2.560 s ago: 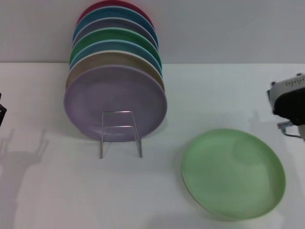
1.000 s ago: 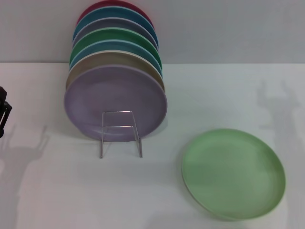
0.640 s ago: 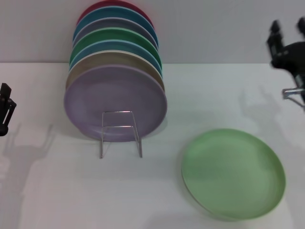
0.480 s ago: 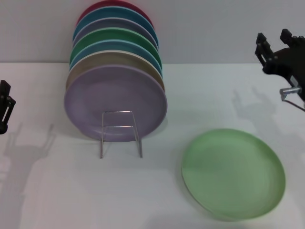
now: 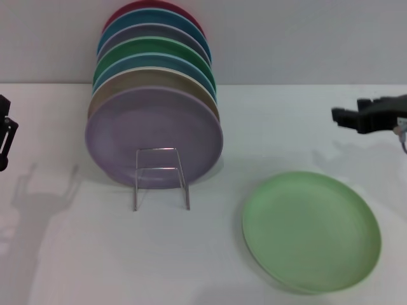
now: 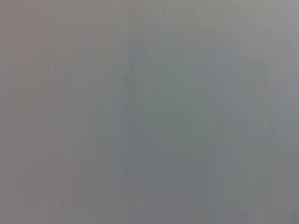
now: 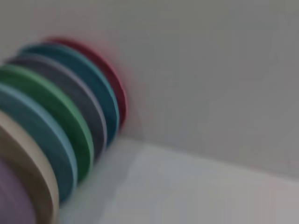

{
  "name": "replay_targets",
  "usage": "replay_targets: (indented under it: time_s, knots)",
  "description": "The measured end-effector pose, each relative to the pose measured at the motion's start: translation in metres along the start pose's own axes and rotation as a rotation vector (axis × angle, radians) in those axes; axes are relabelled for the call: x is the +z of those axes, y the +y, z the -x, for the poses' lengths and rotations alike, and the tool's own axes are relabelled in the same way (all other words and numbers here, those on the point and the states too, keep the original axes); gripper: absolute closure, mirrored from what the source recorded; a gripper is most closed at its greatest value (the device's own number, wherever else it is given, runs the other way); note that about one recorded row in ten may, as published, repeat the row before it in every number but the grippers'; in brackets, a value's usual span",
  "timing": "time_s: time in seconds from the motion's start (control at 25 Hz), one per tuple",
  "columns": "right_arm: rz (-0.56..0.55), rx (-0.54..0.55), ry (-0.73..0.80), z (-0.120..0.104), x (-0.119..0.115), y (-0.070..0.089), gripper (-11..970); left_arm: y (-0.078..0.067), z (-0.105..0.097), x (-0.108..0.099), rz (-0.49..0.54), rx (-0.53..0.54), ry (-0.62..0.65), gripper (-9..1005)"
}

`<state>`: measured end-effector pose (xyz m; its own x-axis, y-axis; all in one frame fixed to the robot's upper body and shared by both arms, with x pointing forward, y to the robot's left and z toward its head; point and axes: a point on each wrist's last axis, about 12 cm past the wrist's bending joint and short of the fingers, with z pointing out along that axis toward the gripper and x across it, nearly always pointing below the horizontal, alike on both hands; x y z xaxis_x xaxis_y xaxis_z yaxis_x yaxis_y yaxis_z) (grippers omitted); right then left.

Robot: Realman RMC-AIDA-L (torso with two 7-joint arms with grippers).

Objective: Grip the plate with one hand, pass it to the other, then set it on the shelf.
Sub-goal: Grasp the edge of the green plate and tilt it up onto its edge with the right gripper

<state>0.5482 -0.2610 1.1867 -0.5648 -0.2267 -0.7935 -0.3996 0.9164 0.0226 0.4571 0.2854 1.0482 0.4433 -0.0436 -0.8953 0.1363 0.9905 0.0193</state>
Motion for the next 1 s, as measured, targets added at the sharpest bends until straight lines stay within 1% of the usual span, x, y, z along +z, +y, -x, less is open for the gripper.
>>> replay_targets:
  time_s: [0.08,0.12,0.16,0.28,0.32,0.36,0.48,0.52,0.8,0.92,1.0]
  knots:
    - [0.003,0.0,0.105,0.004,-0.001,-0.004,445,-0.002,0.002,0.002,-0.003,-0.011,-0.018,182]
    - [0.01,0.016,0.193,0.007,-0.002,-0.008,445,-0.003,0.003,0.004,-0.005,-0.014,-0.033,183]
    - [0.01,0.016,0.193,0.007,-0.002,-0.008,445,-0.003,0.003,0.004,-0.005,-0.014,-0.033,183]
    - [0.042,0.059,0.304,0.008,0.001,-0.015,445,-0.004,0.004,0.006,-0.01,-0.016,-0.043,183]
    - [0.061,0.088,0.371,0.006,0.004,-0.019,445,-0.003,0.004,0.007,-0.011,-0.012,-0.045,183]
    - [0.061,0.088,0.371,0.006,0.004,-0.019,445,-0.003,0.004,0.007,-0.011,-0.012,-0.045,183]
    - [0.061,0.114,0.446,0.0,0.012,-0.025,444,-0.003,0.004,0.006,-0.012,-0.006,-0.044,182]
    - [0.049,0.12,0.484,-0.005,0.015,-0.028,444,-0.002,0.004,0.006,-0.012,-0.006,-0.044,182]
    - [0.039,0.129,0.532,-0.015,0.019,-0.033,444,-0.002,0.004,0.006,-0.012,-0.002,-0.042,182]
    - [0.062,0.144,0.57,-0.028,0.026,-0.033,446,-0.002,0.003,0.005,-0.011,-0.004,-0.038,183]
    - [0.066,0.149,0.575,-0.031,0.028,-0.034,446,-0.002,0.003,0.005,-0.011,-0.004,-0.036,183]
